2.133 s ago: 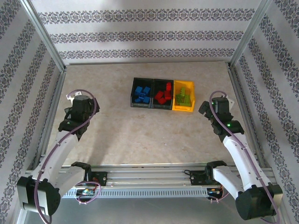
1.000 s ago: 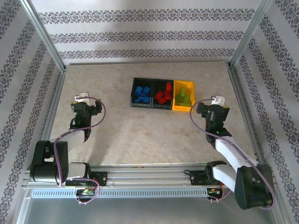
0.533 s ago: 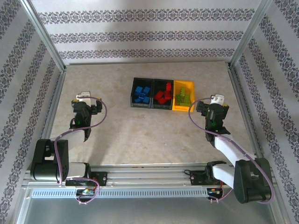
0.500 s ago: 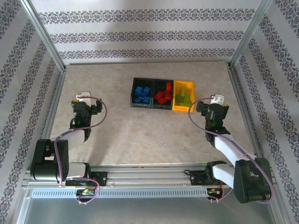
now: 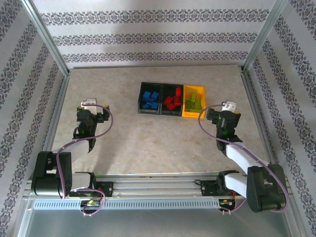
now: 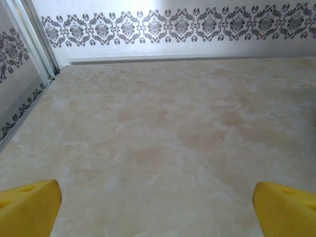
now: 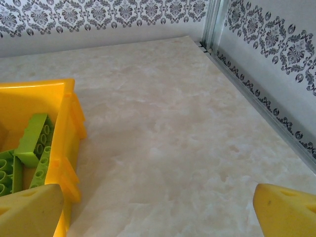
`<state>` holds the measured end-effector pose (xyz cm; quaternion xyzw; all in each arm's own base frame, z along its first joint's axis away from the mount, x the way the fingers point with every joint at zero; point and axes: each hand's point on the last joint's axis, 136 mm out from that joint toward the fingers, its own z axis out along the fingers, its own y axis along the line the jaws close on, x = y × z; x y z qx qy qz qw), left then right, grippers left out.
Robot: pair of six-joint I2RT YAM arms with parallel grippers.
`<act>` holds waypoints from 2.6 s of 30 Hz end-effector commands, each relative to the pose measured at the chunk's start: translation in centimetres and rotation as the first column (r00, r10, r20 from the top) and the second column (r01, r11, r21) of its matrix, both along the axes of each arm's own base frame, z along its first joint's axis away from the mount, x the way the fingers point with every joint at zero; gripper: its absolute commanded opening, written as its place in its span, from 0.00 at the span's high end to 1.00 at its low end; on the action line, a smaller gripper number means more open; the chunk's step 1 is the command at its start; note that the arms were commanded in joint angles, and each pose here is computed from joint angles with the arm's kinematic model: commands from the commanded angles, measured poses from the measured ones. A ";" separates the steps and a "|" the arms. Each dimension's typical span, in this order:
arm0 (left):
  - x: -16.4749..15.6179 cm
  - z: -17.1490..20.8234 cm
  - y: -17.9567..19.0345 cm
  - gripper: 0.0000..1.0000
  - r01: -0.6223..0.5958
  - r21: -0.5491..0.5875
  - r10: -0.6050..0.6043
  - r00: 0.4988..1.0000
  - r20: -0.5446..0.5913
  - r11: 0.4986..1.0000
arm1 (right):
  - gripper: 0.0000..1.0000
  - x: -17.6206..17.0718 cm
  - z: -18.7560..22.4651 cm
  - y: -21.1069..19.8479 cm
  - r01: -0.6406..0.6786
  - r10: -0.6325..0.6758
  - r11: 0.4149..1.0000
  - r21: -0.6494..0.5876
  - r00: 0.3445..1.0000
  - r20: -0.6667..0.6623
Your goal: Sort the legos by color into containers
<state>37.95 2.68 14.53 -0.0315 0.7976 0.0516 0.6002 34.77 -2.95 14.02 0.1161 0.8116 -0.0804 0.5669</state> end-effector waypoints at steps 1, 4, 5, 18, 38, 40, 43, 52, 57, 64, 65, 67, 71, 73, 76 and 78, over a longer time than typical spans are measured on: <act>-0.3 0.5 -0.4 0.00 0.026 -0.035 -0.025 0.999 0.034 0.999 | 0.02 -0.3 0.0 -0.1 0.004 -0.004 1.000 0.024 1.000 0.026; -0.8 -1.1 -0.5 0.00 0.025 -0.059 -0.024 1.000 0.011 0.998 | 0.02 -0.9 -0.7 -0.2 0.004 -0.005 1.000 0.021 1.000 0.015; -0.9 -1.5 -0.6 0.00 0.026 -0.067 -0.025 1.000 0.013 0.997 | 0.02 -1.0 -0.7 -0.2 0.003 -0.003 1.000 0.019 1.000 0.018; 1.7 -4.5 -2.7 0.00 0.109 -0.011 -0.110 0.993 -0.044 0.994 | 0.02 -0.9 -0.9 0.1 -0.019 0.018 1.000 0.021 0.999 0.039; 1.6 -5.5 0.2 0.00 -0.067 -0.013 0.066 0.997 -0.035 0.998 | 0.02 0.6 -0.3 1.8 -0.139 0.145 0.989 -0.051 0.978 0.147; 1.7 -5.5 0.2 0.00 -0.066 -0.015 0.065 0.997 -0.036 0.998 | 0.02 1.0 -0.5 2.0 -0.153 0.161 0.986 -0.068 0.976 0.145; 1.6 -5.5 0.1 0.00 -0.062 -0.016 0.062 0.997 -0.035 0.998 | 0.02 1.5 -1.0 2.1 -0.155 0.164 0.985 -0.070 0.975 0.149; 1.8 -5.6 -0.5 0.00 -0.028 -0.015 0.028 0.999 -0.045 0.999 | 0.02 3.2 -3.1 2.2 -0.156 0.162 0.986 -0.059 0.979 0.124; 1.9 -5.6 -0.5 0.00 -0.027 -0.013 0.026 0.999 -0.046 1.000 | 0.02 4.2 -4.1 1.9 -0.180 0.179 0.984 0.003 0.982 0.058; 1.9 -5.6 -0.5 0.00 -0.025 -0.014 0.024 0.999 -0.046 1.000 | 0.01 5.0 -3.2 4.2 -0.363 0.359 0.931 0.045 0.929 0.089; 1.9 -5.5 -0.5 0.00 -0.025 -0.014 0.024 0.999 -0.045 1.000 | 0.02 5.0 -3.2 4.2 -0.362 0.357 0.931 0.044 0.930 0.089; 1.9 -5.6 -0.5 0.00 -0.026 -0.014 0.025 0.999 -0.046 1.000 | 0.02 5.0 -3.2 4.2 -0.362 0.357 0.931 0.045 0.930 0.089; 1.9 -5.6 -0.5 0.00 -0.025 -0.014 0.024 0.999 -0.047 1.000 | 0.02 5.0 -3.2 4.2 -0.361 0.357 0.932 0.042 0.930 0.088; 1.9 -5.6 -0.5 0.00 -0.025 -0.014 0.024 0.999 -0.046 1.000 | 0.02 5.0 -3.2 4.2 -0.359 0.354 0.932 0.043 0.931 0.089; 1.9 -5.6 -0.5 0.00 -0.025 -0.014 0.024 0.999 -0.046 1.000 | 0.02 5.0 -3.2 4.2 -0.360 0.355 0.932 0.043 0.931 0.087; 1.9 -5.6 -0.5 0.00 -0.024 -0.012 0.024 0.999 -0.048 1.000 | 0.02 5.0 -3.2 4.2 -0.359 0.355 0.932 0.044 0.931 0.087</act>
